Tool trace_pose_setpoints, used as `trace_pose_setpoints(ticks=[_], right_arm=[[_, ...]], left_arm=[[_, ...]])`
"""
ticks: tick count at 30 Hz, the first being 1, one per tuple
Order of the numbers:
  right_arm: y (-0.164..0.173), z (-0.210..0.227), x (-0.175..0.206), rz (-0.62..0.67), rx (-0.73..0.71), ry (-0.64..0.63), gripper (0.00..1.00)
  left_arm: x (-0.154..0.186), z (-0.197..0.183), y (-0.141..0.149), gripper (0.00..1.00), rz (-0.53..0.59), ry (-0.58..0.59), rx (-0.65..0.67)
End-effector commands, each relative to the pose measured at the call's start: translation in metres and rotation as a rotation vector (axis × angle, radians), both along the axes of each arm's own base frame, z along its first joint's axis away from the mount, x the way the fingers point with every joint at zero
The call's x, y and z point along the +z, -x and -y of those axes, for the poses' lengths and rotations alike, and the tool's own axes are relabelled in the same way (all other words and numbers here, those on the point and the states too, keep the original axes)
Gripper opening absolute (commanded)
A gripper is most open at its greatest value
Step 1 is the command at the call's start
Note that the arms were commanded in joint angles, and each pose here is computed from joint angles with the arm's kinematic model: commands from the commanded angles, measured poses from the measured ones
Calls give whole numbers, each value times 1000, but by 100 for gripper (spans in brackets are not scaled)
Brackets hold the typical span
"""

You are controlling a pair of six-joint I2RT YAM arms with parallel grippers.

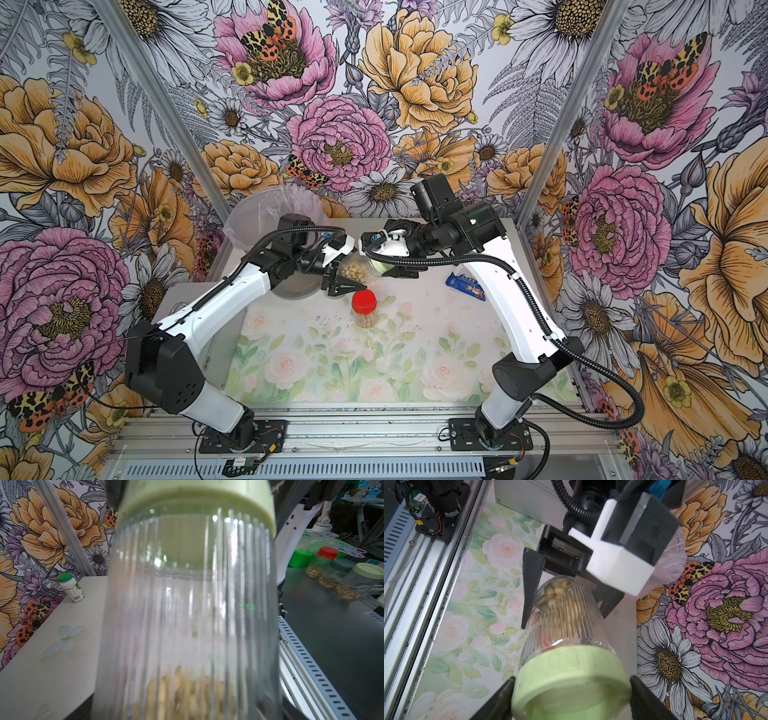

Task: Empty moldy peanuts from jars
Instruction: Unscrew the lid from the jar.

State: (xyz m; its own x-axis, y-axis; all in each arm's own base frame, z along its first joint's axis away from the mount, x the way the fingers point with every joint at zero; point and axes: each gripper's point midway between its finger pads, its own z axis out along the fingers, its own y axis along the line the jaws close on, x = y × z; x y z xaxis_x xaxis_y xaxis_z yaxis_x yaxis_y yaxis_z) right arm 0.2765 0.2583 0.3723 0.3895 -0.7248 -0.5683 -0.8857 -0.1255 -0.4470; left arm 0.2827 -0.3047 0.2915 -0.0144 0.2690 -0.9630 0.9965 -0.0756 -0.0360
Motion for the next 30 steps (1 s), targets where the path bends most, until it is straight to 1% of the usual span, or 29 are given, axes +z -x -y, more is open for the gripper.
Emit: trace_pose_setpoints(ticks=[1,7,11,14,20,23,26,30], right_arm=[[42,-44,50,130,275,-201,72],[58,-41,57,135,322,-234,72],[62,-36,52,163,347,-205,72],[60,-32,49,171,330,-183,72],[57,-28,35,144,309,-153,71],[57,-23,31,154,288,-126,70],[58,-18,28,152,283,-123,70],[59,-16,24,115,280,-135,70]], left_arm=[[4,3,14,1,-59,34,-62],[12,-2,22,1,-82,94,-130],[20,-6,29,1,-86,138,-178],[18,-7,27,1,-97,136,-173],[16,-13,26,0,-115,153,-180],[22,-21,27,0,-111,179,-188],[27,-25,30,0,-108,194,-198],[25,-27,28,0,-106,189,-183]])
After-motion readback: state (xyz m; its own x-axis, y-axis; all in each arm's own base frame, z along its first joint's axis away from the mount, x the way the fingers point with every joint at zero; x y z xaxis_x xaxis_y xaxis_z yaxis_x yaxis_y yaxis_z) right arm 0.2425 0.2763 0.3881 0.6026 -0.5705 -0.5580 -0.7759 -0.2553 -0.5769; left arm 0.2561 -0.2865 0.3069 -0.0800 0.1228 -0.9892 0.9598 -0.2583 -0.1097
